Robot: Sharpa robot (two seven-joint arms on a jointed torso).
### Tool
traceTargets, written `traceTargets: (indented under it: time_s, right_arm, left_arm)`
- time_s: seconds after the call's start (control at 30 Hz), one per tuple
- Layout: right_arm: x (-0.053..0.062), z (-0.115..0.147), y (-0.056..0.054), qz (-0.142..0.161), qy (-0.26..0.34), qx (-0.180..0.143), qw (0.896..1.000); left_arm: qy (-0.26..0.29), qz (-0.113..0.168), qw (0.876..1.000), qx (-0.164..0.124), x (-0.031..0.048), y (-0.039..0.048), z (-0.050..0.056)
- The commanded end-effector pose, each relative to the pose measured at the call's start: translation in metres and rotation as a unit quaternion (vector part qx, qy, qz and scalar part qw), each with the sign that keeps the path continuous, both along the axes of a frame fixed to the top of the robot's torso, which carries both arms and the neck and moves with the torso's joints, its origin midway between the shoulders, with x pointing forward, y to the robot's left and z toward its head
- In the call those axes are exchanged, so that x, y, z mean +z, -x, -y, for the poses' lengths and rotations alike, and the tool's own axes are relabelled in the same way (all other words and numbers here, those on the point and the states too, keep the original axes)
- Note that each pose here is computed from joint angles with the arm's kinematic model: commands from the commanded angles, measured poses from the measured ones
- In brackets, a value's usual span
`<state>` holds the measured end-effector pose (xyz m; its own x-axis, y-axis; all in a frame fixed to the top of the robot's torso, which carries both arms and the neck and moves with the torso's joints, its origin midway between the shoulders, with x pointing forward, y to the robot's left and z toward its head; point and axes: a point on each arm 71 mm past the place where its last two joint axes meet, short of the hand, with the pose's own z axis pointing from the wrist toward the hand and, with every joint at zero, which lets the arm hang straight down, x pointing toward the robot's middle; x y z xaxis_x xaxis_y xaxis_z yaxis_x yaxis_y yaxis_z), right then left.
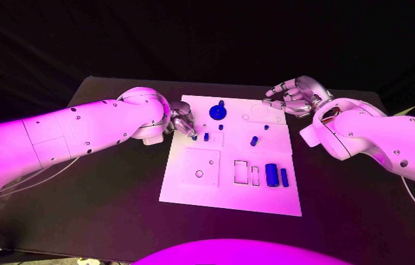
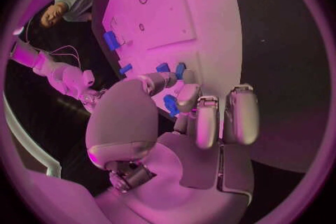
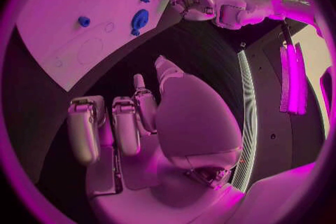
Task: Assemble the parts on the task board
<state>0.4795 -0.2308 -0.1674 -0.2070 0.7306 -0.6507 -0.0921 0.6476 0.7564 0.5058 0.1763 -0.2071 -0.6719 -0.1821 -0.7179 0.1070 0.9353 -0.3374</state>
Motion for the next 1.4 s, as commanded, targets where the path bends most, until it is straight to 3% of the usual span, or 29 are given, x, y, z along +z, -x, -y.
traceTargets:
  time_s: [0.03, 0.67, 1.4]
  right_arm:
    - [0.0002, -0.0017, 0.0007, 0.002, 0.0, 0.01, 1.0]
    - [0.0, -0.0016, 0.0005, 0.001, -0.001, 0.01, 1.0]
    - [0.0002, -0.0006, 0.0003, 0.003, -0.001, 0.01, 1.0]
  left_arm:
    - [0.004, -0.015, 1.0, -0.009, -0.0025, 0.0026, 0.0058]
    - [0.018, -0.013, 1.0, 0.007, -0.0027, 0.0005, 0.0069]
    - [0.016, -0.008, 1.0, 0.023, -0.0033, -0.003, 0.0009]
